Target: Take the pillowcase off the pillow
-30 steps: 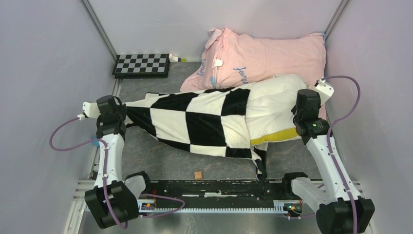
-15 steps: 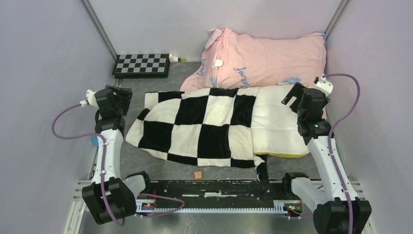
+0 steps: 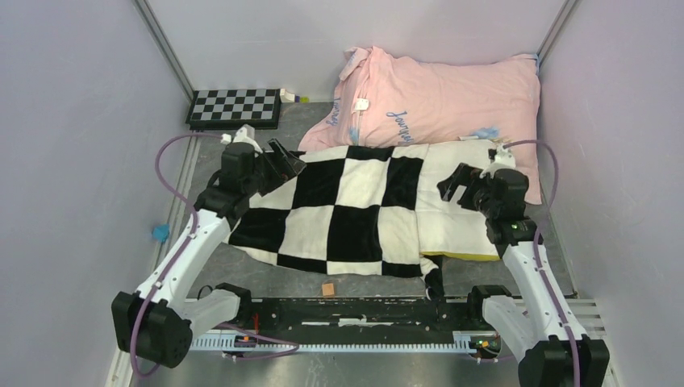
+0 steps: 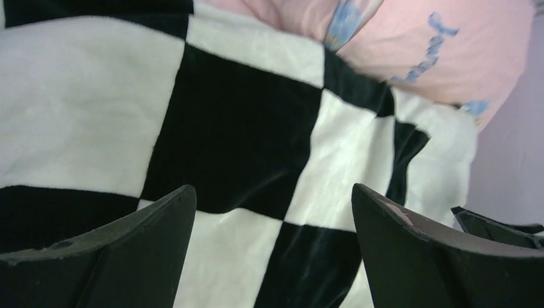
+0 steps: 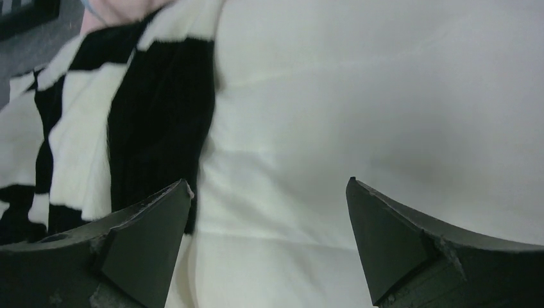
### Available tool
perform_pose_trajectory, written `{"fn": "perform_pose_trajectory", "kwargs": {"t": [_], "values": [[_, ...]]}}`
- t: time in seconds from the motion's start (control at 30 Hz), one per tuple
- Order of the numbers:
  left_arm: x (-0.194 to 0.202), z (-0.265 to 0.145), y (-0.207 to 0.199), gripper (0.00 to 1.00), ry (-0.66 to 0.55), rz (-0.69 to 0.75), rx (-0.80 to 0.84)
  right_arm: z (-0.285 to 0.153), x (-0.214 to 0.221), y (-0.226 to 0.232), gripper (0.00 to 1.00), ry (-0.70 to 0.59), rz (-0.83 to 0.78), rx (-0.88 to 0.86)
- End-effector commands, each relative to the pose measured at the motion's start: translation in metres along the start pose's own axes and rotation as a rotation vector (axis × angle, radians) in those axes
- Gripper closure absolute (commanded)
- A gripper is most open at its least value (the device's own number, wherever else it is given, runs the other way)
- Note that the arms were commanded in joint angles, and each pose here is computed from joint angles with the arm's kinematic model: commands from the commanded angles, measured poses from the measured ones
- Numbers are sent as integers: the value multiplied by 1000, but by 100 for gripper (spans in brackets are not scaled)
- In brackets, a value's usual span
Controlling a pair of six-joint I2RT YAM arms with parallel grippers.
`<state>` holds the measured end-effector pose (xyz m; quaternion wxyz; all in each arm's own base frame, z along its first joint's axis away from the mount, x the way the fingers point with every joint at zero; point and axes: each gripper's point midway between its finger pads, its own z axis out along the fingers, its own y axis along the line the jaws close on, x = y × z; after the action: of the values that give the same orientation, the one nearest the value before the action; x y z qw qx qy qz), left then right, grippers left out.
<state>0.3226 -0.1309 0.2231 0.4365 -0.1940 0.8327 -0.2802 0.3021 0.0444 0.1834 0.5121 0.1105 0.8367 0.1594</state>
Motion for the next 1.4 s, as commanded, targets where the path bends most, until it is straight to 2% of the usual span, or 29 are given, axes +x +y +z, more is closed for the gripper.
{"fn": "perform_pose_trajectory", "kwargs": {"t": [0.0,0.17,0.27,0.33,0.47,0.57,0.67,0.83,0.97,1.17,1.37], "values": [[37,6,1,6,171,129,15,1,43,30,2,100,32,-220],[73,4,-35,7,228,199,91,15,89,5,2,197,-8,-105],[79,0,-49,7,236,195,149,24,124,2,2,266,-3,-97],[79,-2,-51,7,233,198,162,28,152,12,2,330,6,-121],[80,-2,-38,6,231,229,113,28,180,68,2,378,-21,-273],[83,-3,-30,6,243,242,80,28,178,114,2,369,-66,-380],[77,-7,-22,6,224,253,15,28,164,136,2,341,-109,-419],[69,-15,-31,6,182,321,-11,22,126,132,2,206,-181,-381],[76,-20,-51,8,180,412,-4,14,109,120,2,148,-263,-336],[98,-21,-87,8,181,609,-20,-6,107,129,2,158,-350,-435],[124,-12,-109,9,223,657,11,-11,111,126,1,130,-319,-454]]}}
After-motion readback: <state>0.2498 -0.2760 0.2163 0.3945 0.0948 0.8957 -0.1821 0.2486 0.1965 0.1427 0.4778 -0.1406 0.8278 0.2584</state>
